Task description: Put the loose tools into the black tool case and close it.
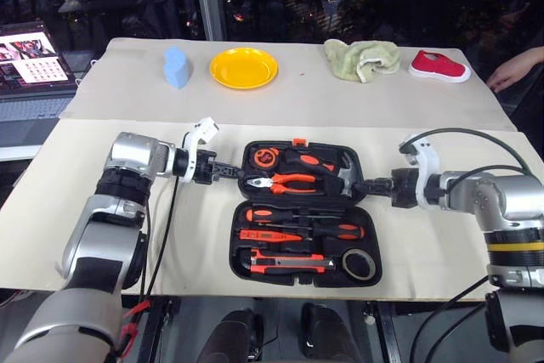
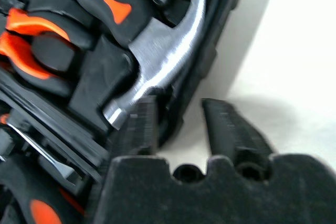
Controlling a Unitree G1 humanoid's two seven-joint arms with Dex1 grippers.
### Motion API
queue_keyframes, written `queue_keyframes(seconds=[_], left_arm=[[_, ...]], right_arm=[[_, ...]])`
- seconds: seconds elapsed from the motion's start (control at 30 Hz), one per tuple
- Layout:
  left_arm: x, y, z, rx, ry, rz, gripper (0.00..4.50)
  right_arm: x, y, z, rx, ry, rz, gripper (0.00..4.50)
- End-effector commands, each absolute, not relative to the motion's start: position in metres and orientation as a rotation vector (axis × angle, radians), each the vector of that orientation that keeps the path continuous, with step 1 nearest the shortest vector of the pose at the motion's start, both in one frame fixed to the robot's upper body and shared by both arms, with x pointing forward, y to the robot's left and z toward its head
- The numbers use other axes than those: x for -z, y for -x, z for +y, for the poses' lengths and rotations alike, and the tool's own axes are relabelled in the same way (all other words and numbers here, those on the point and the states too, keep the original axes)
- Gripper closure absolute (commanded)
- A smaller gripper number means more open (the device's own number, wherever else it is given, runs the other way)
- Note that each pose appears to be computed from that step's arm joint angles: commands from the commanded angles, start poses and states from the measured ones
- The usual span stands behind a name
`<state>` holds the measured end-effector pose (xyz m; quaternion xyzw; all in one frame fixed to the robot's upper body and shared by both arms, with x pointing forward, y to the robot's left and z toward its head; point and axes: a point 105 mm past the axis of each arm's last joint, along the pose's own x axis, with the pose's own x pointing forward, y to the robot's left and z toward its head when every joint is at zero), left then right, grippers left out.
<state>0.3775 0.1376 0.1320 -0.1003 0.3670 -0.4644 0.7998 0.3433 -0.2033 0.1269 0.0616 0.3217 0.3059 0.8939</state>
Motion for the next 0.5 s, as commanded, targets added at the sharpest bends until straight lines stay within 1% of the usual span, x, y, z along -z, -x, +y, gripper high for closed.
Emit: queue_keyframes(seconds=[0.03,0.13,0.3,0.37,0.4,0.43,0.5], left_arm=[[-0.1374,-0.3746,0.1335,1.031,0.194,0.785,4.50],[-0.1387,-0.3700,0.1307,1.059,0.185,0.795,4.50],[-0.1400,-0.3707,0.1300,1.047,0.151,0.786,4.50],[-0.1398,-0.3705,0.1292,1.046,0.148,0.785,3.67],[-0.1400,-0.3700,0.1286,1.047,0.150,0.786,3.51],[-0.1405,-0.3693,0.1279,1.051,0.153,0.787,3.16],[-0.1410,-0.3686,0.1272,1.054,0.156,0.788,2.31]], right_arm=[[-0.1407,-0.3483,-0.2030,-0.643,-0.104,0.608,4.41],[-0.1404,-0.3486,-0.2034,-0.641,-0.104,0.608,4.41],[-0.1394,-0.3478,-0.2033,-0.645,-0.107,0.609,4.41],[-0.1389,-0.3477,-0.2031,-0.645,-0.108,0.609,4.50],[-0.1384,-0.3477,-0.2029,-0.645,-0.108,0.608,4.50],[-0.1382,-0.3478,-0.2027,-0.646,-0.107,0.608,4.50],[-0.1381,-0.3478,-0.2020,-0.649,-0.104,0.605,4.50]])
